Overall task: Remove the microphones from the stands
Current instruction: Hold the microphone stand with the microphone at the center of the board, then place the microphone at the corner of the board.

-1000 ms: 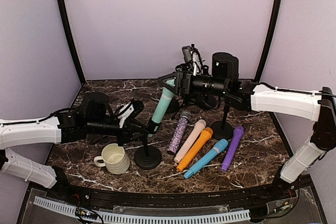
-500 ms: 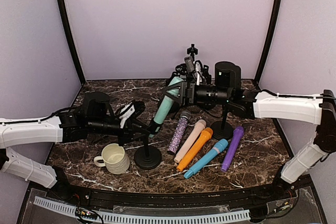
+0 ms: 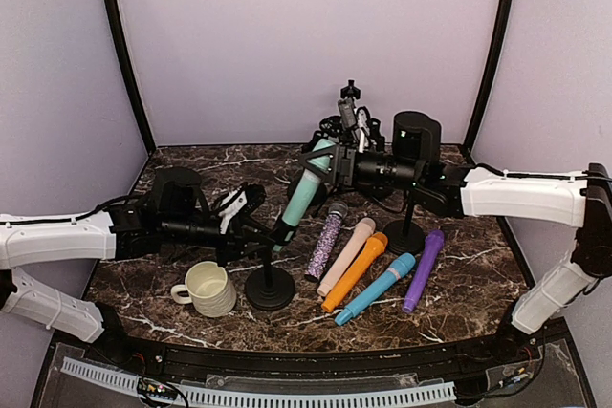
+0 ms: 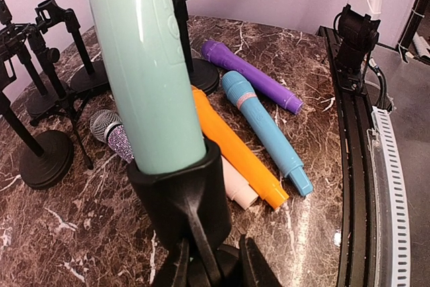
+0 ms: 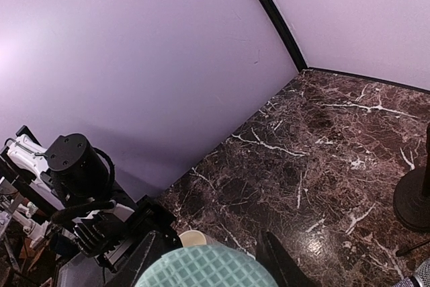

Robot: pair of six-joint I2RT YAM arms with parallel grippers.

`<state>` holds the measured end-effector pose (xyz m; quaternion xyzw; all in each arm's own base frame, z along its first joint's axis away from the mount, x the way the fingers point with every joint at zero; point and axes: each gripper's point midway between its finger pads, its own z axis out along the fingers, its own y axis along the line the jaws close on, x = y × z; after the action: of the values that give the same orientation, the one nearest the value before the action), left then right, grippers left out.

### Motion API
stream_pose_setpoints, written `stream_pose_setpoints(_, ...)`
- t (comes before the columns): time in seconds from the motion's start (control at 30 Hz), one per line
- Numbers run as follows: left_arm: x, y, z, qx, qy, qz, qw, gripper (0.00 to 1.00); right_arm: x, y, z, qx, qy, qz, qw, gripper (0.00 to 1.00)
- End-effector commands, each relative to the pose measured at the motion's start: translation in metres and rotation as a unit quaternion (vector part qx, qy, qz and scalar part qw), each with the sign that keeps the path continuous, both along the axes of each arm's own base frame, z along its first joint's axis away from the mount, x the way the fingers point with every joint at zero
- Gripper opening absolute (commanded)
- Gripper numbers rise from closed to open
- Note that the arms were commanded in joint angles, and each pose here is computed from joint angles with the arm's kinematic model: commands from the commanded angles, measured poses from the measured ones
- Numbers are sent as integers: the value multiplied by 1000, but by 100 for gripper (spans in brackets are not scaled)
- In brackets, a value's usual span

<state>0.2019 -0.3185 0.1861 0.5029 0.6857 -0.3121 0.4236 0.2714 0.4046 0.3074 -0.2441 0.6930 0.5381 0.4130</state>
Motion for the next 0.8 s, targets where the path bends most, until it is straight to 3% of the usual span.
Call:
stream_pose_setpoints(0.0,-18,22,-63,97,65,-6,993,0,-2,-10,60,64,-47,7,997,6)
stream_pose_setpoints(0.1,-18,23,-64,99,63,-7,993,0,2,-17,69,80,-51,13,995,0)
stream_pose_setpoints(0.77,-15,23,-71,112,63,-3,992,0,24,-63,123,110,-102,-36,988,0)
